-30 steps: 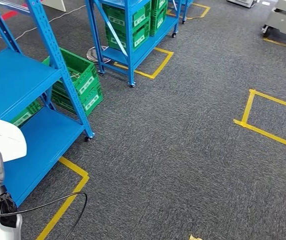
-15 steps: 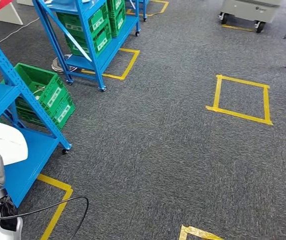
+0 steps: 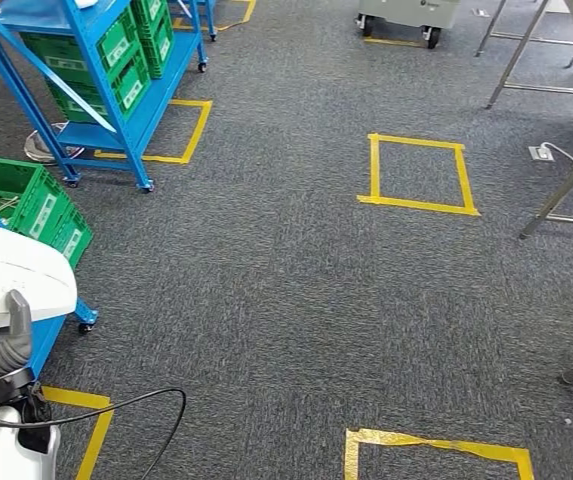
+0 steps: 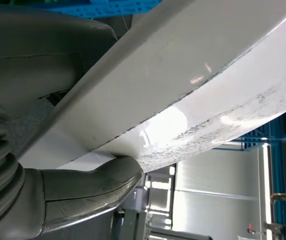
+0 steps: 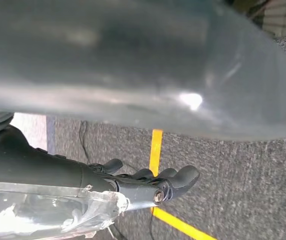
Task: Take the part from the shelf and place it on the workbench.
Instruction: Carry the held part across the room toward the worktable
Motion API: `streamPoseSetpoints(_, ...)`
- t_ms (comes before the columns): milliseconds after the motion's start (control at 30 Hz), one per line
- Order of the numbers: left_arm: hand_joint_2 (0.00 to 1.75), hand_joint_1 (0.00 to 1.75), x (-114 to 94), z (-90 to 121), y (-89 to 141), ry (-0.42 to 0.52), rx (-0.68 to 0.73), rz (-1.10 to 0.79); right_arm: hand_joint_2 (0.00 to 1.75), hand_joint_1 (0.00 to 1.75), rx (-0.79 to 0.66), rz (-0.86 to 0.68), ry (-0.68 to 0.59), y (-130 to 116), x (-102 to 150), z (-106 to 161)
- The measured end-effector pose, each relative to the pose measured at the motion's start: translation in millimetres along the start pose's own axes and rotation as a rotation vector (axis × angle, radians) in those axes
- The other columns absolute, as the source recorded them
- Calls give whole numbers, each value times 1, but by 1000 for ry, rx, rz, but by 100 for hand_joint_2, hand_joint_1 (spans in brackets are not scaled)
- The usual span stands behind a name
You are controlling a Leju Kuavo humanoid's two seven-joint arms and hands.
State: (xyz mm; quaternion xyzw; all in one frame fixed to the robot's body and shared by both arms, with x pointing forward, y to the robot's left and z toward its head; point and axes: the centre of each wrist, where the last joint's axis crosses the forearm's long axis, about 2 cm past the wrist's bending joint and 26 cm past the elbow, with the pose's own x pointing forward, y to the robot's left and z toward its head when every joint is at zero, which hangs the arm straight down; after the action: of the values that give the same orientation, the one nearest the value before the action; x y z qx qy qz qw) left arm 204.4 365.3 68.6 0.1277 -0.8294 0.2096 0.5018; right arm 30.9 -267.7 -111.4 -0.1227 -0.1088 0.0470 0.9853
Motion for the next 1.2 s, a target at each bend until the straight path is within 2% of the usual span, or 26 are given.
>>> streamPoseSetpoints(600,175,175,-2,5,-1,22,-54,-53,0,0,3,0,-12,-1,1,0)
streamPoseSetpoints(733,175,175,-4,5,-8,44,-86,-79,0,0,1,3,-6,-1,-4,0)
streamPoseSetpoints(900,175,175,-6,5,-9,90,-37,-127,0,0,-11,12,-20,-1,1,0)
streamPoseSetpoints(1200,175,175,-6,1,-8,83,-29,-137,0,0,-6,19,-26,4,4,1)
